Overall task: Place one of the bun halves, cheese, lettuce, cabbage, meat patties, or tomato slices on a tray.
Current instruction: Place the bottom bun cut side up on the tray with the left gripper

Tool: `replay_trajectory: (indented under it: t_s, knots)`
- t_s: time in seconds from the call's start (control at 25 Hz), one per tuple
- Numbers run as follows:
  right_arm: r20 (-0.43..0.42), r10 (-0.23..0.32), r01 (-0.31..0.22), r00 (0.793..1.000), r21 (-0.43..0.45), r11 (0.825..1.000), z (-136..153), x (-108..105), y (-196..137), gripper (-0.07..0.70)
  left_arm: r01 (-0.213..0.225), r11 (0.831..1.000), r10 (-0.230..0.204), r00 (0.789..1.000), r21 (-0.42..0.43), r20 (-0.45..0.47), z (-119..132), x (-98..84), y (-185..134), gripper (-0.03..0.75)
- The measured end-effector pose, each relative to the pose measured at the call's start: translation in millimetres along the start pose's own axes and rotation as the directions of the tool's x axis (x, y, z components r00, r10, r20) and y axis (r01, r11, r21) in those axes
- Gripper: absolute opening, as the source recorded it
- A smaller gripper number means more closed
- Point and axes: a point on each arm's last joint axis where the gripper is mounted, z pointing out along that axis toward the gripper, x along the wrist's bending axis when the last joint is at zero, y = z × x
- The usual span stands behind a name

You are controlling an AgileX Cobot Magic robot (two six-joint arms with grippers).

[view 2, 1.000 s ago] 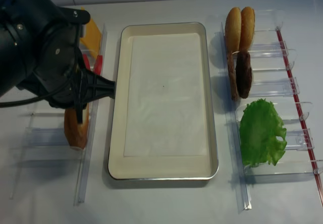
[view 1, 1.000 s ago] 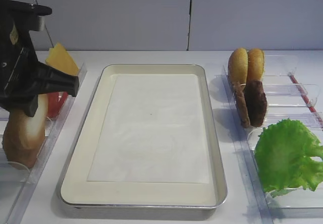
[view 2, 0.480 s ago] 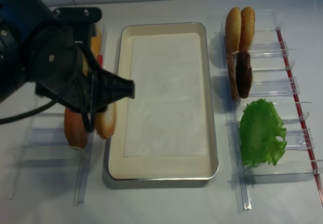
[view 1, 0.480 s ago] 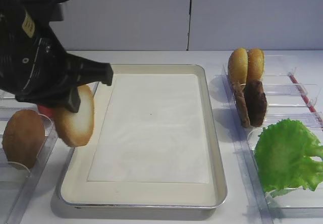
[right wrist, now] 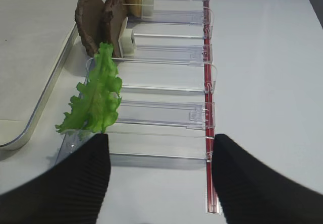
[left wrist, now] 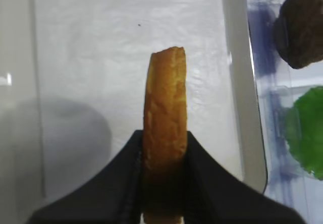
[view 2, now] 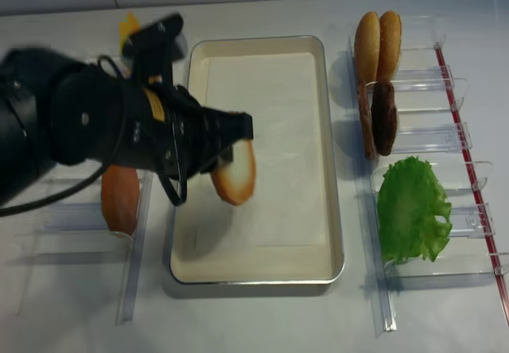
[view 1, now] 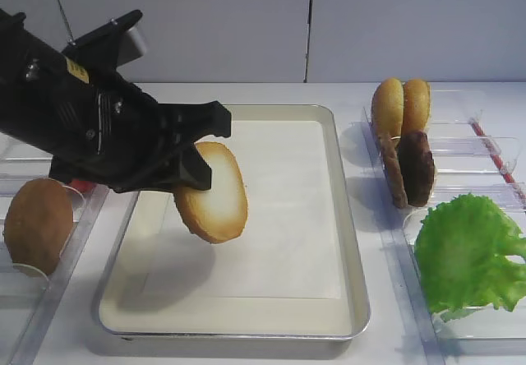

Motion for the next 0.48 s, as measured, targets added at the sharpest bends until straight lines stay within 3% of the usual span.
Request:
replay_trajectory:
  t_s: [0.2,0.36,0.48]
  knots:
    - [0.0,0.0,0.0,1.0,0.0,1.0,0.0,0.0,0.0,0.451,-0.03,0.999,0.022,0.986,0.044,0.167,14.6,9.0,5.2,0.144]
    - [0.0,0.0,0.0,1.0,0.0,1.0,0.0,0.0,0.0,0.451,0.021,0.997,-0.045,0.94,0.075,0.339,32.7,17.4,17.2,0.143]
    - [0.0,0.0,0.0,1.0,0.0,1.0,0.0,0.0,0.0,0.451,0.032,0.995,-0.066,0.917,0.093,0.394,44.2,23.4,21.0,0.143]
